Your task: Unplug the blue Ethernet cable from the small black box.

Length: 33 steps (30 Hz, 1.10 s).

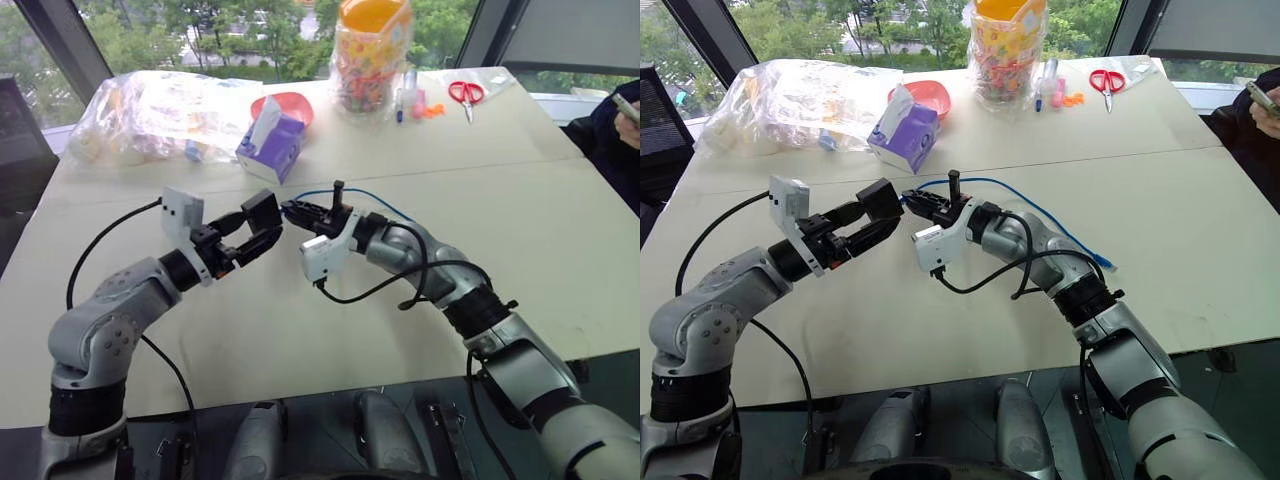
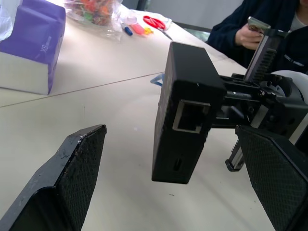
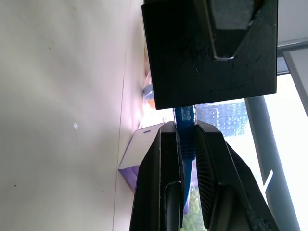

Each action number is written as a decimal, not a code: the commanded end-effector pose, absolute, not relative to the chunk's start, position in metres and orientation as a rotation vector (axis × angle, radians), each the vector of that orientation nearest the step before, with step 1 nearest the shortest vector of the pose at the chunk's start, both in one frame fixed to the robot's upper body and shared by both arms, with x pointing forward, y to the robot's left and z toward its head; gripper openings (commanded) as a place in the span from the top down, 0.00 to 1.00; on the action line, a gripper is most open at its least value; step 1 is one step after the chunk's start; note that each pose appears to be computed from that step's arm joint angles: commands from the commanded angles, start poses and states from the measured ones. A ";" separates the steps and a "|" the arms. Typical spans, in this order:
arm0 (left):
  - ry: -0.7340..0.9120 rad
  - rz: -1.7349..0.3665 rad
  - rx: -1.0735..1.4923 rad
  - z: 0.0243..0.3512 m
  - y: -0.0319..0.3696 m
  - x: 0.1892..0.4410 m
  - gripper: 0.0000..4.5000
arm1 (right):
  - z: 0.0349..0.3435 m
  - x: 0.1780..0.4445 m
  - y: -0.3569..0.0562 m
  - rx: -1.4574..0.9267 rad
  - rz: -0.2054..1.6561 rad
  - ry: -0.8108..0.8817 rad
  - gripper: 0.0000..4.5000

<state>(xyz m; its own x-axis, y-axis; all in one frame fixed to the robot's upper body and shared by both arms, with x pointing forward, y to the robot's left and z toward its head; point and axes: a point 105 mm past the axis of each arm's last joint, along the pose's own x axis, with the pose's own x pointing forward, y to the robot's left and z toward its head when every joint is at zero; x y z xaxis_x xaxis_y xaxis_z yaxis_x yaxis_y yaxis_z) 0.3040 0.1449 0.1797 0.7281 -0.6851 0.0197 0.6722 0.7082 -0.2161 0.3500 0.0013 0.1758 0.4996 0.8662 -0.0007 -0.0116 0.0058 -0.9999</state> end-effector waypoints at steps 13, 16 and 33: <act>-0.007 -0.749 -0.191 0.190 0.146 0.305 0.90 | 0.190 0.342 0.006 -1.373 0.829 -0.850 1.00; 0.001 -0.735 -0.179 0.189 0.147 0.307 0.90 | 0.190 0.343 0.006 -1.380 0.830 -0.852 1.00; 0.061 -0.788 0.023 0.164 0.152 0.308 0.90 | 0.182 0.355 -0.013 -1.080 1.171 -0.472 0.14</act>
<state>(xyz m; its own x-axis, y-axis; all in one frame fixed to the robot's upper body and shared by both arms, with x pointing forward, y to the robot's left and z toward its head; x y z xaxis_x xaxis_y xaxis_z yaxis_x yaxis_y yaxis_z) 0.3095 0.1524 0.1539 0.7180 -0.6901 -0.0906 0.6879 0.7234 -0.0589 0.3554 -0.0119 0.1565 0.4160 0.8733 -0.2537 -0.4581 -0.0398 -0.8880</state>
